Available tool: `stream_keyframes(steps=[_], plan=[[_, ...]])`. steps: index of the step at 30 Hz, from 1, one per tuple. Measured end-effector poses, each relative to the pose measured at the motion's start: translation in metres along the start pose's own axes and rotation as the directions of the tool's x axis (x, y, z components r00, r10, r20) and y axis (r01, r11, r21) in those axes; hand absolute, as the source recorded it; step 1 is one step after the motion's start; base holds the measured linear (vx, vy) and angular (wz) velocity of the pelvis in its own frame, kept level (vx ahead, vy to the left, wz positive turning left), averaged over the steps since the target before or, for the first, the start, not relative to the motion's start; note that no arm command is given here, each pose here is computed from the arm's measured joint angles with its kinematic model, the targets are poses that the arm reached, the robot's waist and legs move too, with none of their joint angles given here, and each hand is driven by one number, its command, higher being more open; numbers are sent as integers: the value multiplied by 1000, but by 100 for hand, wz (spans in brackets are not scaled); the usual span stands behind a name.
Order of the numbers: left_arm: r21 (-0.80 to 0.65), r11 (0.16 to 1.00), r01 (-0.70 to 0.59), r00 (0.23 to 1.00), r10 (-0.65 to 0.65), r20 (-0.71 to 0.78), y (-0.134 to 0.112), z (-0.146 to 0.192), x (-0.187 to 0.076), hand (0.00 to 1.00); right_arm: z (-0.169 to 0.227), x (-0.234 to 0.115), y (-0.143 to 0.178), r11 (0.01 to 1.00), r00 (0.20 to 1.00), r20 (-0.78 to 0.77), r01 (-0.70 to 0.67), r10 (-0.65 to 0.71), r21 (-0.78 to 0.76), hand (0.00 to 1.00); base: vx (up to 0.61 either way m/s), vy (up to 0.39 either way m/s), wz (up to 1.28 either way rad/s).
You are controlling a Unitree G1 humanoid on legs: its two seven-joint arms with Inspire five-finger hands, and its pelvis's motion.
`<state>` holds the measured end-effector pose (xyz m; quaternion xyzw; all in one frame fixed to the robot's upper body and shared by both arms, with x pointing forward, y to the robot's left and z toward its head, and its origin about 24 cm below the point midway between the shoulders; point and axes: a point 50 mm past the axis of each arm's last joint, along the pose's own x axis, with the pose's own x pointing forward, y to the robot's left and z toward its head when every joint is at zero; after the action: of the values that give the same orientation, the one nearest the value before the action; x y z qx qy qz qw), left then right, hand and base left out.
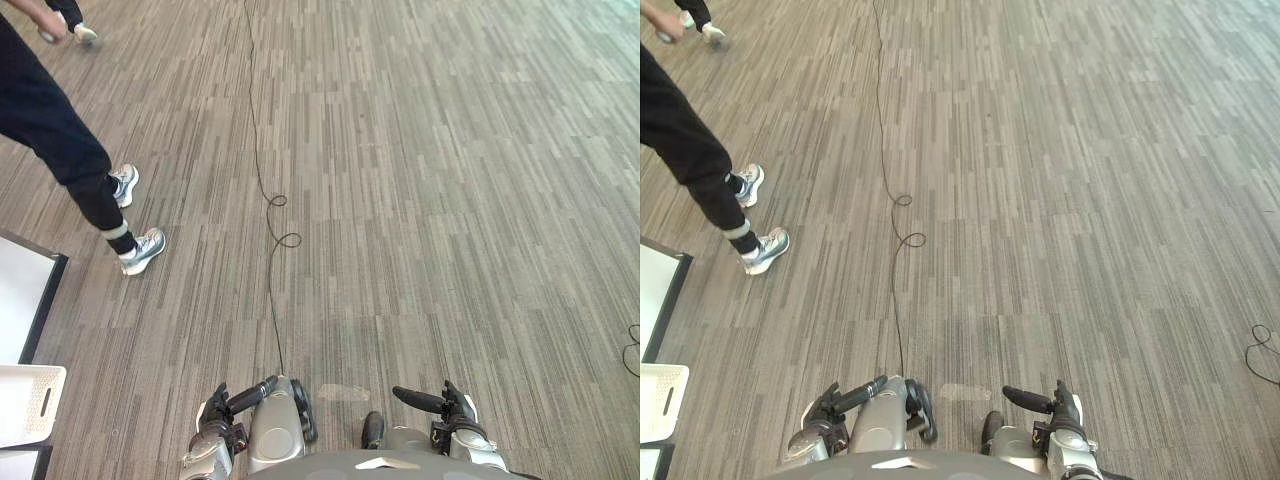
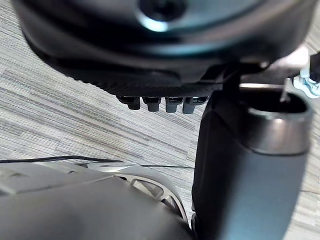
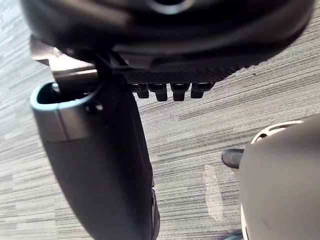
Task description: Pick up cushions and gather them together orderly.
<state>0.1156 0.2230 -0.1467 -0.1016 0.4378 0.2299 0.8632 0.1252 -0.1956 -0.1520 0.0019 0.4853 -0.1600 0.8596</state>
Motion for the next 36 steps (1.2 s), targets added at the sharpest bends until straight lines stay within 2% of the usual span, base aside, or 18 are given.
stream_keyframes(steps=[7, 11, 16, 20, 21, 25, 29, 31, 36], plan=[[49, 999, -13, 1000, 13, -2, 9, 3, 2, 100, -5, -4, 23, 998, 998, -12, -68, 68, 11, 100, 523, 334, -19], [136, 990, 28, 1000, -27, -10, 1, 3, 2, 100, 13, -3, 28, 995, 993, 75, -90, 93, -44, 100, 454, 165, -6], [158, 985, 69, 997, -63, -41, -12, -1, 4, 100, 37, 1, 32, 991, 982, 146, -106, 116, -80, 100, 397, -23, -8], [189, 978, 92, 995, -83, -56, -20, -3, 4, 100, 34, 4, 21, 992, 989, 106, -95, 103, -81, 100, 462, -175, 45], [195, 974, 113, 993, -104, -57, -30, -3, 4, 100, 43, 8, 10, 995, 989, 127, -60, 70, -81, 100, 691, -290, 36], [173, 977, 124, 992, -116, -57, -38, -5, 2, 100, 43, 8, 1, 1000, 993, 117, -24, 26, -11, 100, 594, -273, 24], [146, 983, 107, 993, -113, 37, -37, 14, 3, 100, 28, 5, 5, 999, 996, 78, -32, 33, -13, 100, 497, -115, 1], [132, 986, 105, 989, -117, 89, -37, 24, 3, 100, 21, 3, 6, 1000, 997, 67, -27, 27, -6, 100, 518, 16, -27], [90, 990, 108, 988, -117, 100, -39, 26, 3, 100, 17, 1, 13, 999, 998, 51, -34, 34, -5, 100, 492, 146, -32]])
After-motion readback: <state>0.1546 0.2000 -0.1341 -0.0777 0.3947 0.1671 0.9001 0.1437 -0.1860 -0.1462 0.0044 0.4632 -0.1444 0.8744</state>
